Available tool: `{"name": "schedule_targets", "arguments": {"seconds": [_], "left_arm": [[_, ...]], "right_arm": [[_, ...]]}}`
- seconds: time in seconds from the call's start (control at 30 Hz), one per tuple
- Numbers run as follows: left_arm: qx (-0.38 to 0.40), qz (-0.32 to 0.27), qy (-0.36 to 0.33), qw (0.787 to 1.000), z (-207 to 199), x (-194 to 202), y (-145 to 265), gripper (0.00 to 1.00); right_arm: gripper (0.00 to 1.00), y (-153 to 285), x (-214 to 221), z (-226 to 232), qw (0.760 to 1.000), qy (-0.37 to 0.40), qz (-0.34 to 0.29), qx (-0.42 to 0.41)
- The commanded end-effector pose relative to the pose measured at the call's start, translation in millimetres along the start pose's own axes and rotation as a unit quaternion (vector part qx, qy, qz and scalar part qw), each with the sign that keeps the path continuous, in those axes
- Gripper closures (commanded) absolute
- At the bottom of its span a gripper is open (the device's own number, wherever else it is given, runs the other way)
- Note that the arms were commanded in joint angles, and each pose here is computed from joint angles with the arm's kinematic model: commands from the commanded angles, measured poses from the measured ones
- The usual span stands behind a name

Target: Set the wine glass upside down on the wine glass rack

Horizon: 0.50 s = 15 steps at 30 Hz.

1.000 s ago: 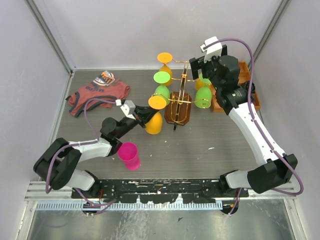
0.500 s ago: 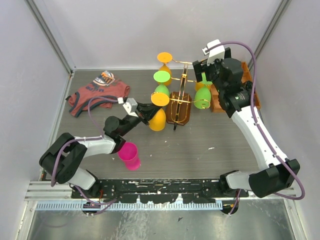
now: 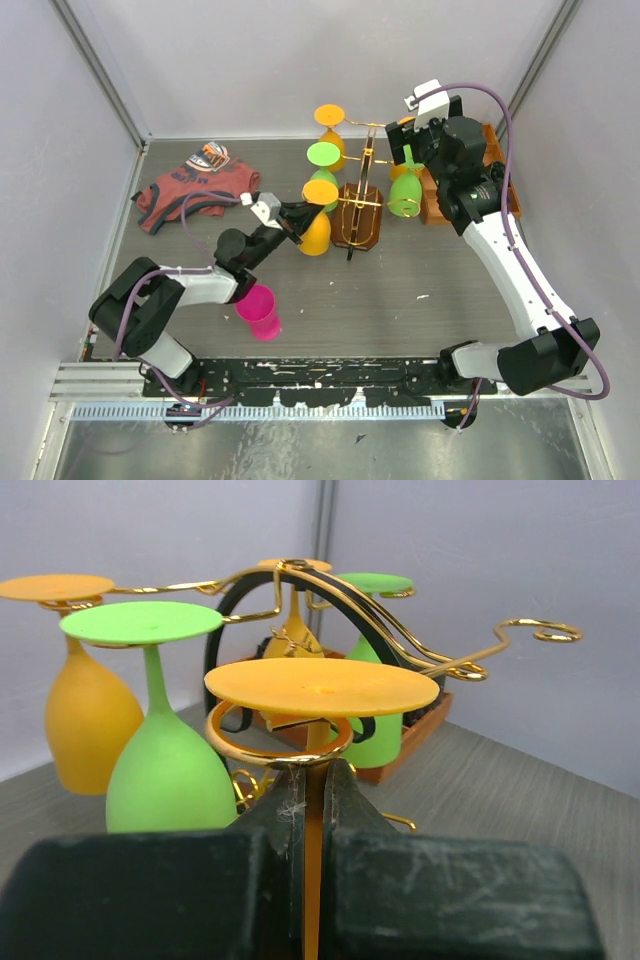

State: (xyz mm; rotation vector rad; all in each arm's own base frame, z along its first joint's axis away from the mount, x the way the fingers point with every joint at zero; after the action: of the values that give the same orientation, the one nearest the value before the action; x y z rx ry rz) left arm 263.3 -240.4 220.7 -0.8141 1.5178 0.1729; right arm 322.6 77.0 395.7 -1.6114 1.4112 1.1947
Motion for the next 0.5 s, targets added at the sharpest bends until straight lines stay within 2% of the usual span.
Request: {"name": "schedule_targets", "arguments": {"seconds": [0.0, 0.27, 0.47], "left_arm": [[-0.041, -0.048, -0.049, 0.997, 5, -21, 4, 1.00], [-0.094, -0.054, -0.084, 0.991, 10, -27, 25, 1.00], [-0.074, -0.052, -0.097, 0.991, 5, -30, 33, 1.00]], "right_arm": [[0.03, 8, -13, -10, 0.999, 0.006, -0.024, 0.019], [0.03, 7, -11, -9, 1.000, 0.006, -0.021, 0.014], [0.03, 7, -11, -8, 1.000, 0.006, -0.021, 0.012]]}}
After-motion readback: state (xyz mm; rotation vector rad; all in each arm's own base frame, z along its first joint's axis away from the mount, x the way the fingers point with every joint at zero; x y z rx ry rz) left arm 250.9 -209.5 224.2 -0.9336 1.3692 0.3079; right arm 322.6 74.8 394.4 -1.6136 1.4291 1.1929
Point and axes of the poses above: each gripper's point midway between its finger pads, its own y axis back along the fingers, its own z axis along the line the jaws close on, x = y × z, the point moved 10 cm from there along y, back along the fingers, and after that the axes turned 2 degrees about y, right-handed, at the moved point
